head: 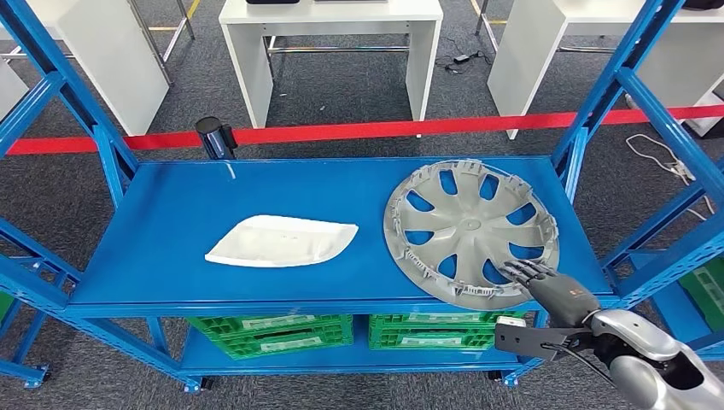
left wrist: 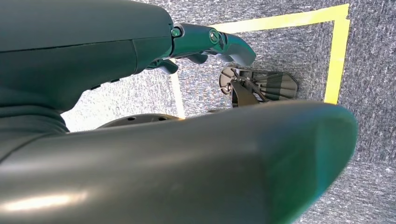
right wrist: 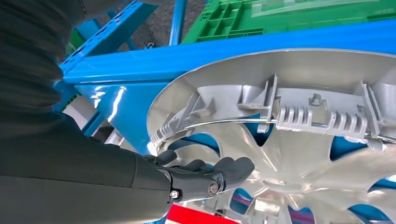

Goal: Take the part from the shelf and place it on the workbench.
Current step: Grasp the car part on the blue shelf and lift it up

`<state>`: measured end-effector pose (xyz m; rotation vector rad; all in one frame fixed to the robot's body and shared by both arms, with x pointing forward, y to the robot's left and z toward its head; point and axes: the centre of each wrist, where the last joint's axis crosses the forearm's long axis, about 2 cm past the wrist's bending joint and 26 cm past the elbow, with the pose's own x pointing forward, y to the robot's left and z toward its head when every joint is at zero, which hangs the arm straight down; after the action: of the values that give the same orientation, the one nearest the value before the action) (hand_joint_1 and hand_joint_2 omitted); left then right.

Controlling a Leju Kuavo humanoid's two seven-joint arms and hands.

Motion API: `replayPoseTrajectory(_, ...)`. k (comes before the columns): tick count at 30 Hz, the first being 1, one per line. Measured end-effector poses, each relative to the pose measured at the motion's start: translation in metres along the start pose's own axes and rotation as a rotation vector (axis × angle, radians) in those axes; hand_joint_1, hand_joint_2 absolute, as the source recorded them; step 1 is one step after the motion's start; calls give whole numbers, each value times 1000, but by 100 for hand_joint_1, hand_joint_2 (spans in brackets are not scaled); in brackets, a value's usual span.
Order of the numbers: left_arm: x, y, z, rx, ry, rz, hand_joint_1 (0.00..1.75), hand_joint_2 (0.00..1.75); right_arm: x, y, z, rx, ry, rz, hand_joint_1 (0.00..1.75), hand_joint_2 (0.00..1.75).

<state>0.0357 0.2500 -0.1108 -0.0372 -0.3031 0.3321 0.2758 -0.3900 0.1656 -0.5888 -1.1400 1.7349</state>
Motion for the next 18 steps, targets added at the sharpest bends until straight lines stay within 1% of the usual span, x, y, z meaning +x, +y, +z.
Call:
replayPoseTrajectory(13,0,0,0,0,-1,0,0,0,0,0,4,-6,-1,18,0,175)
replayPoseTrajectory(18,0,0,0,0,-2,-1,0,0,8,6,0,-53,-26,36,0,175)
